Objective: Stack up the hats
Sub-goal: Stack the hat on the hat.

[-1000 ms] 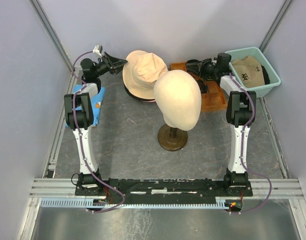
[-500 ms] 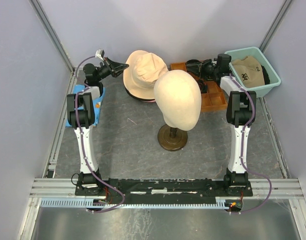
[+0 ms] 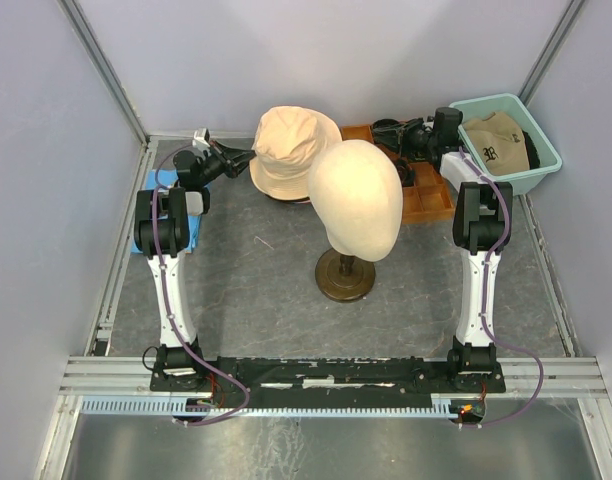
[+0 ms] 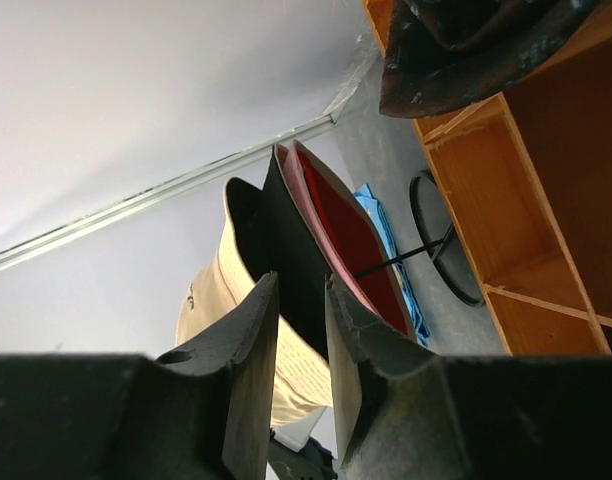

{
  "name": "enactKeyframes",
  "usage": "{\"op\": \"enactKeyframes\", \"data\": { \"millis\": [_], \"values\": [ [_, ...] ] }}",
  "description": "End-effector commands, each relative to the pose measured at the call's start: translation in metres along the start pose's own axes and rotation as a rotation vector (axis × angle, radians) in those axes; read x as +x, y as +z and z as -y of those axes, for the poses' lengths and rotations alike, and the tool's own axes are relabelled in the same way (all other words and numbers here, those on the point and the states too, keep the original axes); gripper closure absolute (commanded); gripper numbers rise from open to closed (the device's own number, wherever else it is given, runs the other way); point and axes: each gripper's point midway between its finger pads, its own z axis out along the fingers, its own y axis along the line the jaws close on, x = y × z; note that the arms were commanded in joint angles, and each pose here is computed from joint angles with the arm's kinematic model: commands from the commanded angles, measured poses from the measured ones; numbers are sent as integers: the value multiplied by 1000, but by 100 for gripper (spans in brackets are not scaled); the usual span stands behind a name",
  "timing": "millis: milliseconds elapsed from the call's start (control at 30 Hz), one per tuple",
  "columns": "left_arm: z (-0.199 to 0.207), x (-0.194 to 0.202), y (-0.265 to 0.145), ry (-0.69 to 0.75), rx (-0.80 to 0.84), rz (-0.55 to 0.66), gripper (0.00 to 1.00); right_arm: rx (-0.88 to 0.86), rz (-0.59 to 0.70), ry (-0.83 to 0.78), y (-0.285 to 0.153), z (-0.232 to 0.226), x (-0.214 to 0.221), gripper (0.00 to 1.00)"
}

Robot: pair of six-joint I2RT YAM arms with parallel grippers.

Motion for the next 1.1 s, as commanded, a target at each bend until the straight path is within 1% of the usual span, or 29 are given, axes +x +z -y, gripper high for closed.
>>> {"op": "enactKeyframes", "data": {
  "millis": [0, 333, 467, 567, 600, 867, 967, 1067],
  "values": [
    [30, 0, -6, 60, 50, 7, 97, -110, -52, -108, -13, -57, 20, 67],
    [22, 24, -6, 24, 40, -10, 97, -134, -106, -124, -14, -57, 29, 67],
    [26, 29, -4, 17, 50, -7, 97, -138, -123, -152, -16, -58, 34, 67],
    [16, 31, -7, 9, 24, 17, 97, -123, -126, -175, -19, -55, 36, 67],
    [27, 30, -9, 27, 35, 30, 97, -121, -130, -180, -19, -54, 38, 66],
    [29, 41, -27, 69, 0, 86, 97, -121, -159, -192, -22, -56, 47, 66],
    [35, 36, -33, 94, 2, 129, 97, -134, -194, -192, -22, -57, 55, 66],
    [43, 27, -36, 120, 11, 167, 97, -135, -222, -186, -21, -53, 65, 62]
  ]
}}
